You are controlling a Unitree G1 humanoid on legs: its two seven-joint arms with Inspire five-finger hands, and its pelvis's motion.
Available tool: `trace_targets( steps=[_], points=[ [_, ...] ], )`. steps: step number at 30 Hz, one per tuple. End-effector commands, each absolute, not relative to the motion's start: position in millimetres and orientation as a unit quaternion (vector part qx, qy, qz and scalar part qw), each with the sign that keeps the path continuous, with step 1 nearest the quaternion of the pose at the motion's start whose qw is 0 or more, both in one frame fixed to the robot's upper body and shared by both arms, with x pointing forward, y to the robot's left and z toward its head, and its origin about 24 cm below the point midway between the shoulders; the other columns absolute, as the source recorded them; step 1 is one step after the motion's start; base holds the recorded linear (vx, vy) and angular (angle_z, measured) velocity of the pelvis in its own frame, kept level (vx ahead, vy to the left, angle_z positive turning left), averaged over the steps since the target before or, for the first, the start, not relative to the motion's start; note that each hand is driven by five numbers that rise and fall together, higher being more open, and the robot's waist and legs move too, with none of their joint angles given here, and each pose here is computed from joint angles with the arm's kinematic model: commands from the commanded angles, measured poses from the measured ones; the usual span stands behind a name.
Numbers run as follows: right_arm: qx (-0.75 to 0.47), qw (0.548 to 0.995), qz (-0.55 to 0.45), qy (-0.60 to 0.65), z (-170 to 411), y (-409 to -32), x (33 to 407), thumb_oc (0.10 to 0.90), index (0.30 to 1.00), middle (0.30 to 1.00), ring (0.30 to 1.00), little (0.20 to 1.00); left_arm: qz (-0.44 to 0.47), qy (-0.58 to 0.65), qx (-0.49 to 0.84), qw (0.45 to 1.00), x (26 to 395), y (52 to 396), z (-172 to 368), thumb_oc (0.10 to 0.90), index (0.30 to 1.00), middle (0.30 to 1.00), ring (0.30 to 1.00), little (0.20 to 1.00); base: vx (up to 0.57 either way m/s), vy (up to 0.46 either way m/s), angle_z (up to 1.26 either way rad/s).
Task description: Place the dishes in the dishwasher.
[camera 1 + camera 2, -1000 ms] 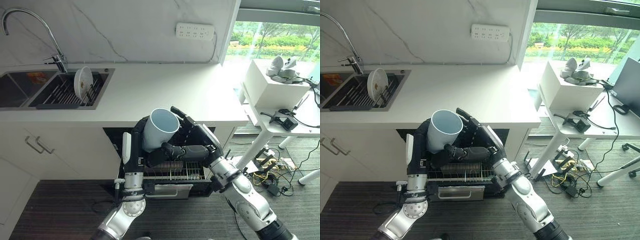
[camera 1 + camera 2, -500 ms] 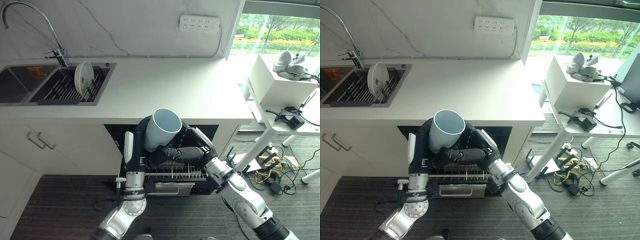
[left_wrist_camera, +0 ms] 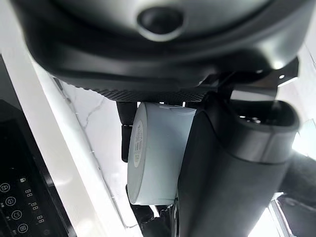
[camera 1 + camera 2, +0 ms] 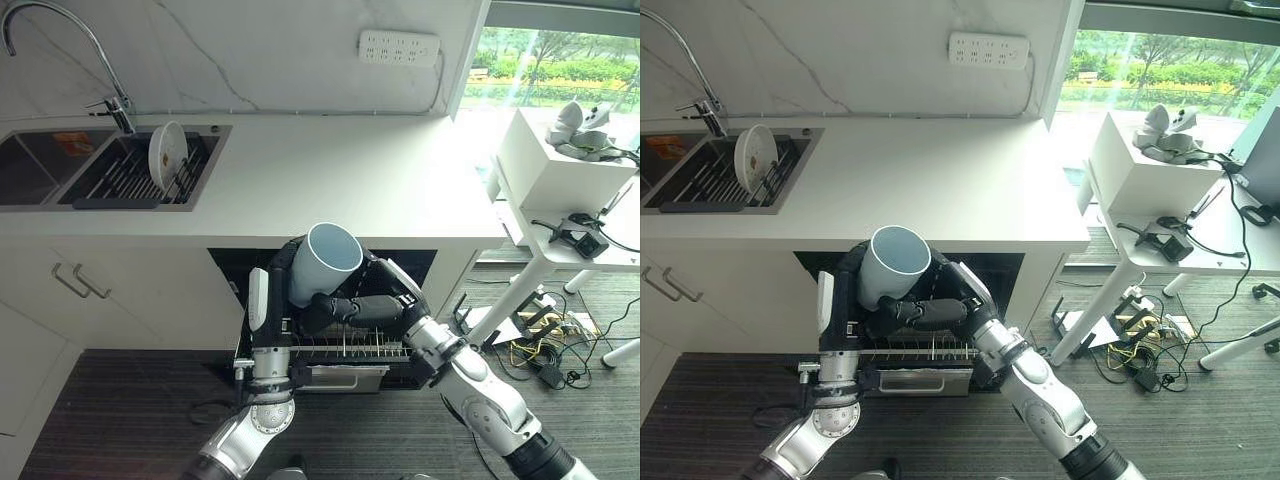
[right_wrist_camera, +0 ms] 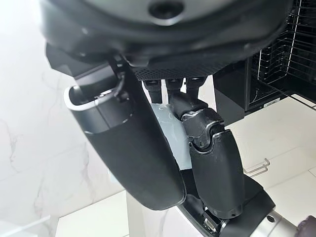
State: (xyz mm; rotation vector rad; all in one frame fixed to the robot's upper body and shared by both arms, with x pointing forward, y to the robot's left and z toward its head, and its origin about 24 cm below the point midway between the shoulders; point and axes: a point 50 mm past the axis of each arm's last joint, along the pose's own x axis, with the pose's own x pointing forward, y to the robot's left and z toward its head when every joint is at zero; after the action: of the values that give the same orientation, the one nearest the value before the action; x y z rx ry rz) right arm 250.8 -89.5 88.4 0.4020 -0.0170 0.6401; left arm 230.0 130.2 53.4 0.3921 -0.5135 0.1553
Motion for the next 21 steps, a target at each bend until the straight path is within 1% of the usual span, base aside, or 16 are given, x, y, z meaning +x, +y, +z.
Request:
trace_targets(
  steps=[1, 9, 21],
  points=[
    [0.257, 0.87, 0.382, -0.177, 165, -64, 254, 0.8, 0.9, 0.9, 0.9, 0.9, 0.035, -0.374, 0.151, 0.914, 237, 107, 95, 0.4, 0.3, 0.3, 0.3, 0.3, 0.0, 0.0, 0.0],
    [0.297, 0.862, 0.375, -0.164, 166, -57, 256, 0.8, 0.9, 0.9, 0.9, 0.9, 0.038, -0.366, 0.146, 0.918, 236, 104, 91, 0.4, 0.3, 0.3, 0.3, 0.3, 0.0, 0.002, 0.02],
    [0.304, 0.864, 0.356, -0.183, 177, -46, 261, 0.8, 0.9, 0.9, 0.9, 0.9, 0.018, -0.35, 0.151, 0.924, 237, 98, 86, 0.4, 0.3, 0.3, 0.3, 0.3, 0.0, 0.0, 0.01]
  ],
)
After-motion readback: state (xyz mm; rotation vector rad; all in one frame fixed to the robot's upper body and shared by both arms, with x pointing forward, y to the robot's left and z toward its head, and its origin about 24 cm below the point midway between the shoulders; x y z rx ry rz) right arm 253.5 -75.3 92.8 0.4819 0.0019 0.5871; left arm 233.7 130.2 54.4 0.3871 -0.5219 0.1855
